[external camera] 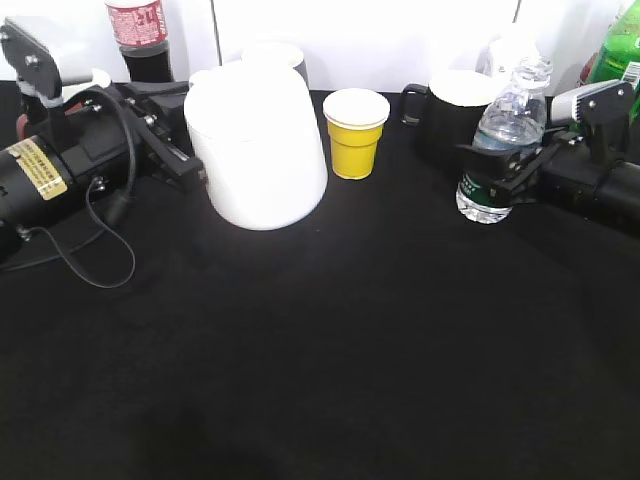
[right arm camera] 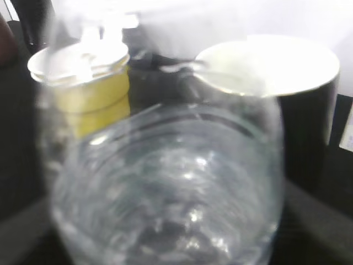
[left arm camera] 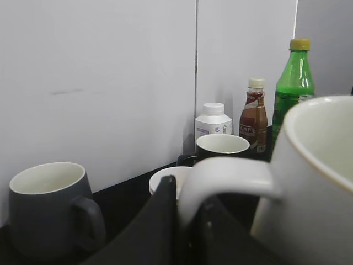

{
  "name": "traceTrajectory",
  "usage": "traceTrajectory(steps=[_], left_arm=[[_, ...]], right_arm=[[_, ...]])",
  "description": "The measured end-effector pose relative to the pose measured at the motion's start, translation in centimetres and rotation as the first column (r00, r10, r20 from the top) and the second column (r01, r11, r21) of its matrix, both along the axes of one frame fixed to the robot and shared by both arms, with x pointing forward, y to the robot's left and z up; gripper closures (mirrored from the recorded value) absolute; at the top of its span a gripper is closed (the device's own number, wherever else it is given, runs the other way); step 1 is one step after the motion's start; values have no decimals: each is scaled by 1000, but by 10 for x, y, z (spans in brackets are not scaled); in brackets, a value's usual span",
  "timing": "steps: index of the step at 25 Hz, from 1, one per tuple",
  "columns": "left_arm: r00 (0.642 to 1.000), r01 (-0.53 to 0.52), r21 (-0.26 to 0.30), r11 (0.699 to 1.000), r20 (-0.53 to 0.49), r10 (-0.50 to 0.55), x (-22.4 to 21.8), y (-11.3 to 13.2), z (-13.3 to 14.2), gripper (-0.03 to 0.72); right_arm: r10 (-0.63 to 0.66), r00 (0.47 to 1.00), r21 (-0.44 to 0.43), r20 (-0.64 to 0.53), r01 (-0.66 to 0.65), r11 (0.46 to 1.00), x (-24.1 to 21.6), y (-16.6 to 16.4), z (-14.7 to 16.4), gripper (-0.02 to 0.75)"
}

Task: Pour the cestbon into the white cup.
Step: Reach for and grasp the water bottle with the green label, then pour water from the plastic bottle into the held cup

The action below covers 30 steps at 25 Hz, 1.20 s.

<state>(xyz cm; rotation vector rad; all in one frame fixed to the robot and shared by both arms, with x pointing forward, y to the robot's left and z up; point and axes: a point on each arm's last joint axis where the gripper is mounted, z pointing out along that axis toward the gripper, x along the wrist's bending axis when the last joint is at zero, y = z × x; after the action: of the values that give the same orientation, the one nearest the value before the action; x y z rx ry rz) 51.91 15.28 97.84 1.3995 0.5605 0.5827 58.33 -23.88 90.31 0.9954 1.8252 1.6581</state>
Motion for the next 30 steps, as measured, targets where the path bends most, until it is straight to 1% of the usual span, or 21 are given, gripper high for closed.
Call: traceTrajectory(steps=[1,5,7,8,9,11,12,13,14,15,17,19,21,24,27,29,30], left_arm=[[1000,0,0,1000,0,0,0,0,0,651],[1000,3,2,1000,1,-3,0,0,0,651],[999,51,34,998,8,-51,-3,-3,-2,651],[996,87,60,994,9,-88,-6,-6,-3,651],[993,116,76,990,8,-117,-10,-11,-5,651],[987,163,106,981,-8,-164,-16,-24,-7,651],[982,188,126,974,-11,-189,-18,-33,-6,651],[976,216,130,968,-1,-218,-19,-43,-4,651],[969,246,128,961,7,-249,-19,-55,-3,651],[962,271,131,954,10,-274,-18,-67,-4,651],[948,314,156,936,5,-319,-17,-90,-7,651],[937,341,158,927,29,-349,-15,-107,-3,651],[934,343,169,924,41,-355,-11,-118,2,651],[933,347,175,921,34,-358,-12,-121,0,651],[941,329,159,931,28,-338,-10,-121,1,651],[946,317,146,937,24,-324,-9,-120,1,651],[945,318,146,937,24,-325,-9,-121,1,651]], right_arm=[[-2,1000,8,-7,2,1000,0,0,0,248],[-5,1000,19,-15,5,1000,0,0,0,248],[-1,1000,48,-27,3,999,0,1,1,248],[34,999,45,-19,-33,998,-2,3,2,248],[75,997,27,0,-75,997,-5,5,6,248],[157,984,-33,90,-155,987,-12,10,32,248],[210,964,-103,162,-195,975,-18,12,46,248],[264,938,-183,222,-226,957,-24,14,60,248],[287,920,-245,267,-224,943,-29,15,76,248],[296,903,-294,311,-205,934,-33,14,89,248],[320,846,-392,426,-146,908,-42,13,116,248],[338,806,-483,486,-74,873,-50,11,134,248],[369,771,-545,519,-34,838,-54,11,140,248],[485,675,-670,556,20,742,-56,12,138,248],[546,603,-723,582,77,686,-57,13,139,248],[578,547,-736,605,107,669,-58,14,140,248],[590,528,-741,610,118,661,-59,15,141,248]])
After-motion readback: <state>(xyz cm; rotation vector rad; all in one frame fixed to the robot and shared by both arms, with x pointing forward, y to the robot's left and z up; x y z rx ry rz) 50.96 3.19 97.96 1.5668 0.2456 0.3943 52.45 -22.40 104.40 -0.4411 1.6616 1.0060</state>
